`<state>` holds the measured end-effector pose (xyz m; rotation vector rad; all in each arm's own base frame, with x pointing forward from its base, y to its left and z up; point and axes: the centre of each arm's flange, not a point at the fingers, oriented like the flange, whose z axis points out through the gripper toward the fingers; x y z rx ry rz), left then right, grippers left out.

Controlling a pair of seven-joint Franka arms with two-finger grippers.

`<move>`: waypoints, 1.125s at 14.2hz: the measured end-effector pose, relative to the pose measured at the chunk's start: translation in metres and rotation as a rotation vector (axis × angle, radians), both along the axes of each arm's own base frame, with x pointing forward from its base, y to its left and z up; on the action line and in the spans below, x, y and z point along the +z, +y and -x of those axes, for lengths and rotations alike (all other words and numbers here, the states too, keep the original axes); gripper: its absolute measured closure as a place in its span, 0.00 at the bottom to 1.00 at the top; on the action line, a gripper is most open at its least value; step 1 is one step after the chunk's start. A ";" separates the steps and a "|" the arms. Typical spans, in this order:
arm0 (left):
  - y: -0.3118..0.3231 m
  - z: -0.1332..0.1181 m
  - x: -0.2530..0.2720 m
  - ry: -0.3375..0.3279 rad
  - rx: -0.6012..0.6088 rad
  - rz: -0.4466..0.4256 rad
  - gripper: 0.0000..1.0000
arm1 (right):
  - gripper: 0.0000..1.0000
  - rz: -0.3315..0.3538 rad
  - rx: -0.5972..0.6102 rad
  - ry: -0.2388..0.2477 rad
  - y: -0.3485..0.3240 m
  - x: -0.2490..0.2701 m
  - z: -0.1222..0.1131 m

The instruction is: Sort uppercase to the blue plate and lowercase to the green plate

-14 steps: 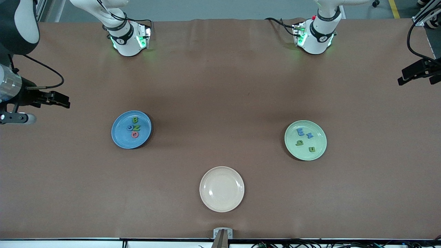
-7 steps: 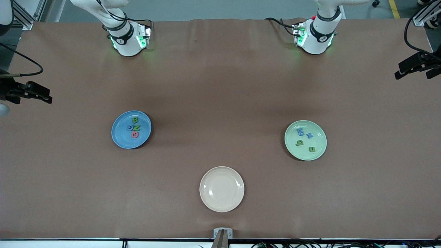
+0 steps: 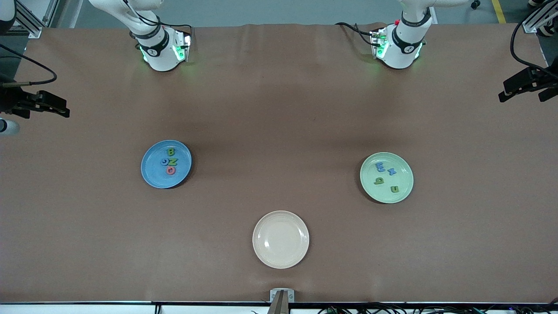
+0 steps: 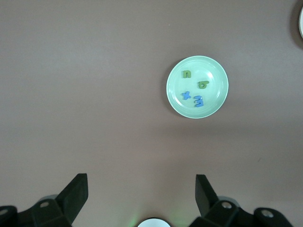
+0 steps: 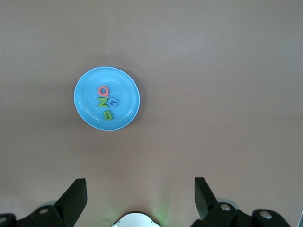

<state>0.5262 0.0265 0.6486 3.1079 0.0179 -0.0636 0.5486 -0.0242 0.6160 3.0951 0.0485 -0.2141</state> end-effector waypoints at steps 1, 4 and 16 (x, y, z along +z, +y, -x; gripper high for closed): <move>-0.002 0.000 0.000 -0.003 -0.003 0.000 0.00 | 0.00 0.000 0.000 -0.020 -0.001 0.000 0.006; -0.004 -0.002 0.001 -0.013 -0.008 0.000 0.00 | 0.00 -0.001 0.001 -0.043 -0.001 0.005 0.022; -0.001 -0.003 0.010 -0.044 -0.003 -0.001 0.00 | 0.00 -0.001 -0.009 -0.085 -0.006 0.028 0.033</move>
